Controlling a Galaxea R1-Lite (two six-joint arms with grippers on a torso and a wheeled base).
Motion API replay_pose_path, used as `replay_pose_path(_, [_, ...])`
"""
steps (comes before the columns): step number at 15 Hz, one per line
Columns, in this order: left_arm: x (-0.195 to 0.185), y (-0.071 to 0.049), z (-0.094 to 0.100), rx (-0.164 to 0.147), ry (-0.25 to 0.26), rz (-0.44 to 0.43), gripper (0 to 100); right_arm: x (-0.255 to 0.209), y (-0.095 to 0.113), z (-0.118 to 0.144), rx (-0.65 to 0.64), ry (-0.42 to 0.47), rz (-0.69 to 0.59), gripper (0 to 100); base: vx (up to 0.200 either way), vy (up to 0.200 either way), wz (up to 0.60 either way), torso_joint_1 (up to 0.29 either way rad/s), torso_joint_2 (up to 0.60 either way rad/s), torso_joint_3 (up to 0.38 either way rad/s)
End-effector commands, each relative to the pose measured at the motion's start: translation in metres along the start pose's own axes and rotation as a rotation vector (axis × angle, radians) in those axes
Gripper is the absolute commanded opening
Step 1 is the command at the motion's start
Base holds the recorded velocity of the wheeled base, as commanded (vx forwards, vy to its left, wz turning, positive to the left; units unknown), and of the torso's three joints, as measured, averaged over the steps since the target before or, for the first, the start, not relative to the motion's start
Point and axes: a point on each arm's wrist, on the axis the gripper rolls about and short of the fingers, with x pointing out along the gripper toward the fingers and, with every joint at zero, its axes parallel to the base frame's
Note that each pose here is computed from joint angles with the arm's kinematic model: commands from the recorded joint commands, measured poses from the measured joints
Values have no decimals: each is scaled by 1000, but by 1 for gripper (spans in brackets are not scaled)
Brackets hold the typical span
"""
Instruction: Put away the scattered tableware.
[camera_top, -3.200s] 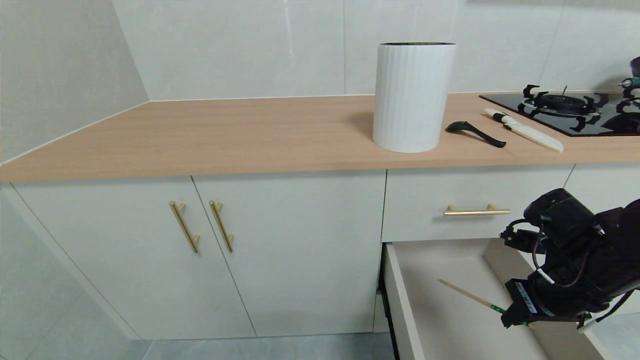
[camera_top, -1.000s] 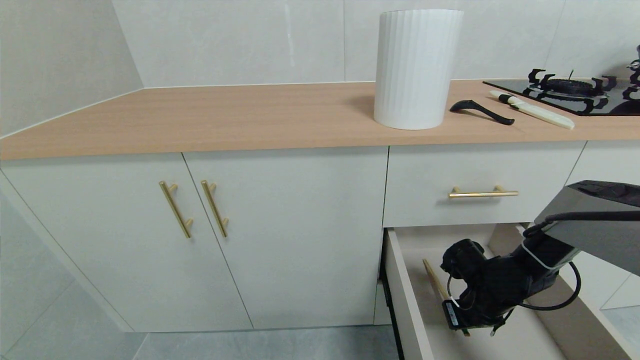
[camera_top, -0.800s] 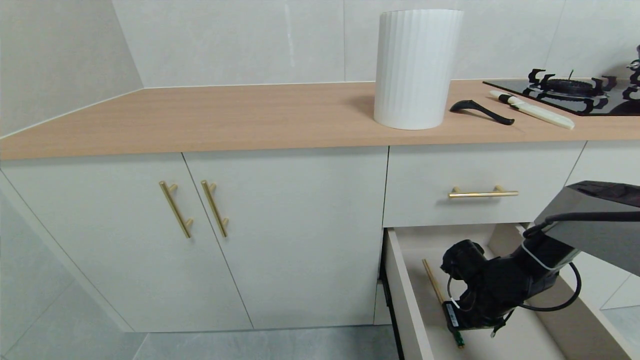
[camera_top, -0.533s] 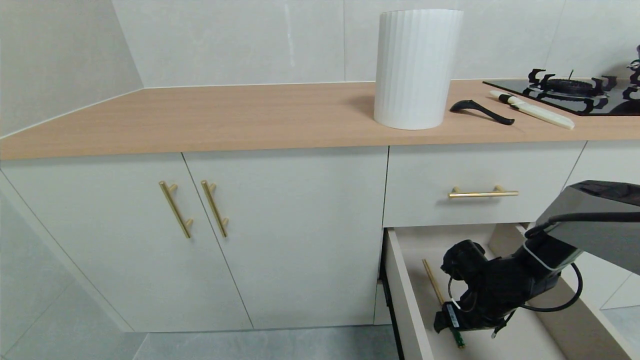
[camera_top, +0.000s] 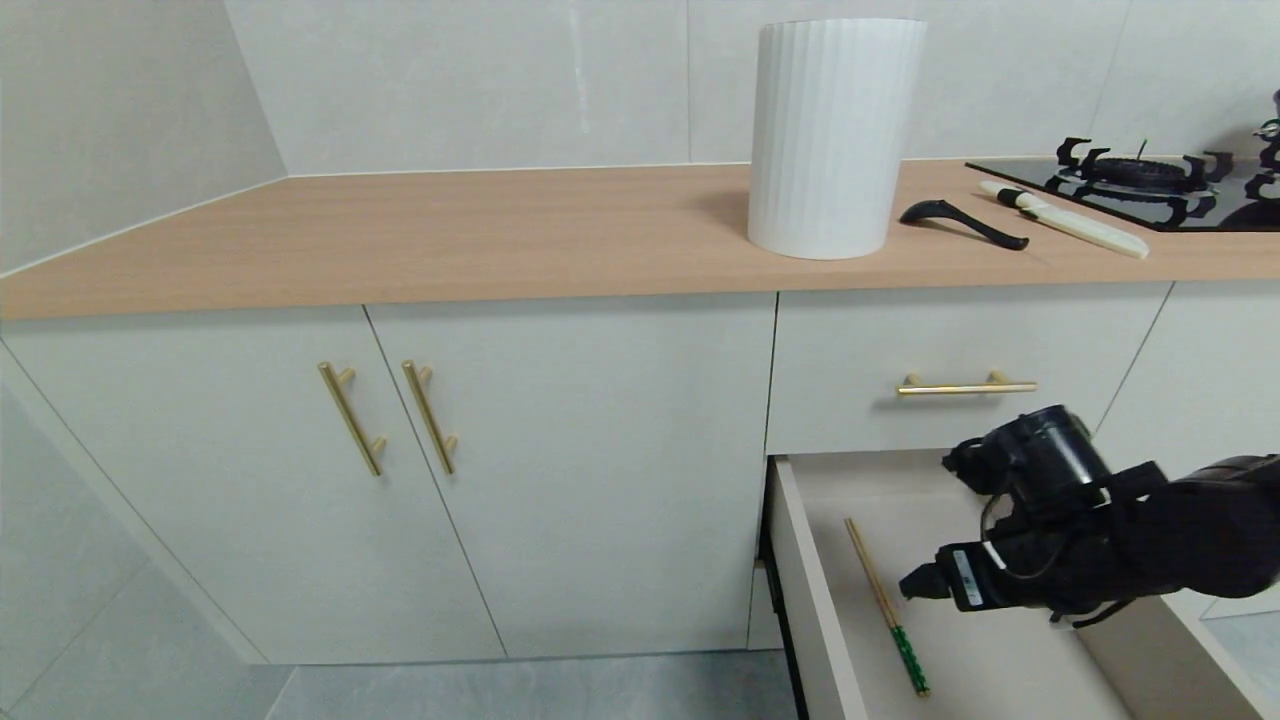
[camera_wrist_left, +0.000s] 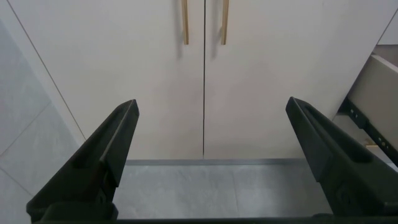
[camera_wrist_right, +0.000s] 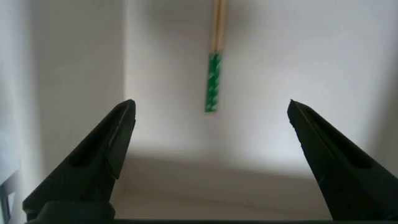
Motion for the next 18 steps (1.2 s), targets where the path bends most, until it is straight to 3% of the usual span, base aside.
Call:
replay_pose_path(1, [0, 0, 0, 0, 0, 1, 100, -75, -10, -1, -38, -222, 22, 100, 0, 0, 0, 0, 0, 0])
replay_pose_path(5, [0, 0, 0, 0, 1, 1, 100, -111, -13, -8, -83, -337, 33, 100, 0, 0, 0, 7, -134, -166])
replay_pose_path(18, [0, 0, 0, 0, 0, 1, 100, -123, -17, 0, -98, -397, 19, 100, 0, 0, 0, 119, -460, -333])
